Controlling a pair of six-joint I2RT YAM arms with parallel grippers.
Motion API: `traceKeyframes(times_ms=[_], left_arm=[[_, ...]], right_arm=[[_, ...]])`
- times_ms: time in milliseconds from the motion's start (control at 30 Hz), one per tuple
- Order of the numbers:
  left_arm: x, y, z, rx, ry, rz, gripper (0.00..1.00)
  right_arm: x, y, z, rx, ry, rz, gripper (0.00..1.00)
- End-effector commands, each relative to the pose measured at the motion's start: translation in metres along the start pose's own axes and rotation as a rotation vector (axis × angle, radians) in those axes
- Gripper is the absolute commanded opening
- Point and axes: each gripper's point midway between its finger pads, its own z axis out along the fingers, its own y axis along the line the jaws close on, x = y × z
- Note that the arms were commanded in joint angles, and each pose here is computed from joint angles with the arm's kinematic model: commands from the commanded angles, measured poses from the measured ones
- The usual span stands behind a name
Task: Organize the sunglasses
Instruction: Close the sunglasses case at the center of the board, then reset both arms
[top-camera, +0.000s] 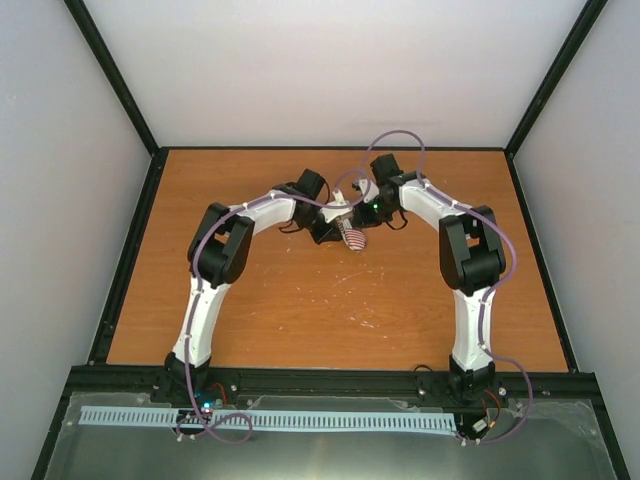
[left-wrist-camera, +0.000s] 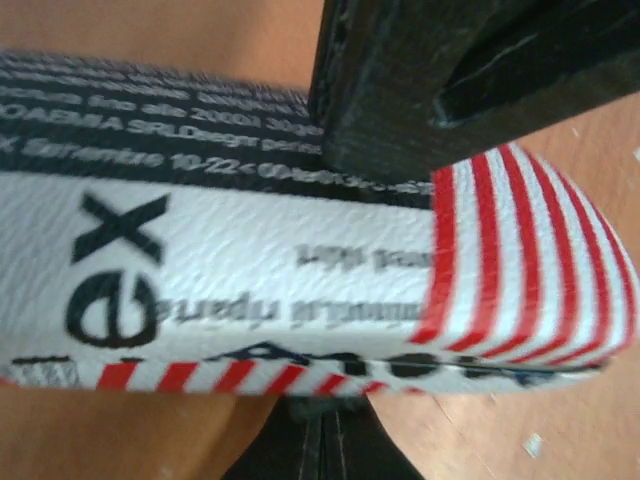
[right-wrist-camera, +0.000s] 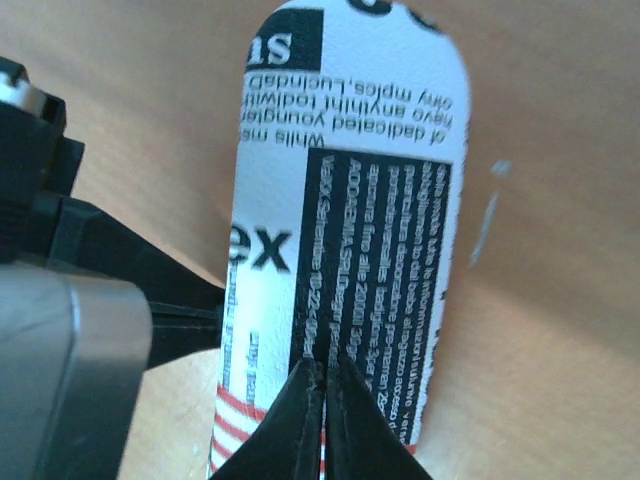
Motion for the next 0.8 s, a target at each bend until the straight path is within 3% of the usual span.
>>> traceKeyframes(times_ms=[0, 267, 400, 467, 500, 567, 633, 667, 700, 767], left_arm=[[-0.016, -0.023, -0.026, -0.029, -0.053, 0.091, 0.01], [0.018, -0.042, -0.075, -0.09, -0.044, 0.061, 0.01], [0.015, -0.036, -0.11, -0.155, -0.095, 0.03, 0.04], [0.008, -0.026, -0.13, -0.19, -0.141, 0.001, 0.19], [0.004, -0.022, -0.139, -0.208, -0.162, -0.009, 0.29], [-0.007, -0.014, -0.155, -0.244, -0.202, -0.013, 0.35], [-0.018, -0.008, -0.171, -0.275, -0.24, -0.019, 0.62], [-0.024, -0.006, -0.178, -0.286, -0.26, -0.024, 0.84], [-0.029, -0.005, -0.184, -0.295, -0.277, -0.031, 0.98], [-0.035, -0.006, -0.197, -0.315, -0.313, -0.044, 1.0]], right_arm=[[0.024, 0.022, -0.006, -0.032, 0.057, -0.015, 0.03], [0.027, 0.022, -0.022, 0.005, 0.046, -0.018, 0.03], [0.01, 0.023, -0.055, 0.044, -0.044, -0.014, 0.03], [-0.002, 0.019, -0.078, 0.09, -0.129, 0.001, 0.08], [-0.008, 0.017, -0.09, 0.104, -0.179, 0.02, 0.16], [-0.015, 0.01, -0.112, 0.136, -0.26, 0.069, 0.25], [-0.014, -0.002, -0.127, 0.18, -0.304, 0.135, 0.31], [-0.01, -0.007, -0.131, 0.189, -0.307, 0.171, 0.32], [-0.006, -0.014, -0.134, 0.192, -0.305, 0.211, 0.32], [0.007, -0.023, -0.138, 0.211, -0.288, 0.29, 0.31]])
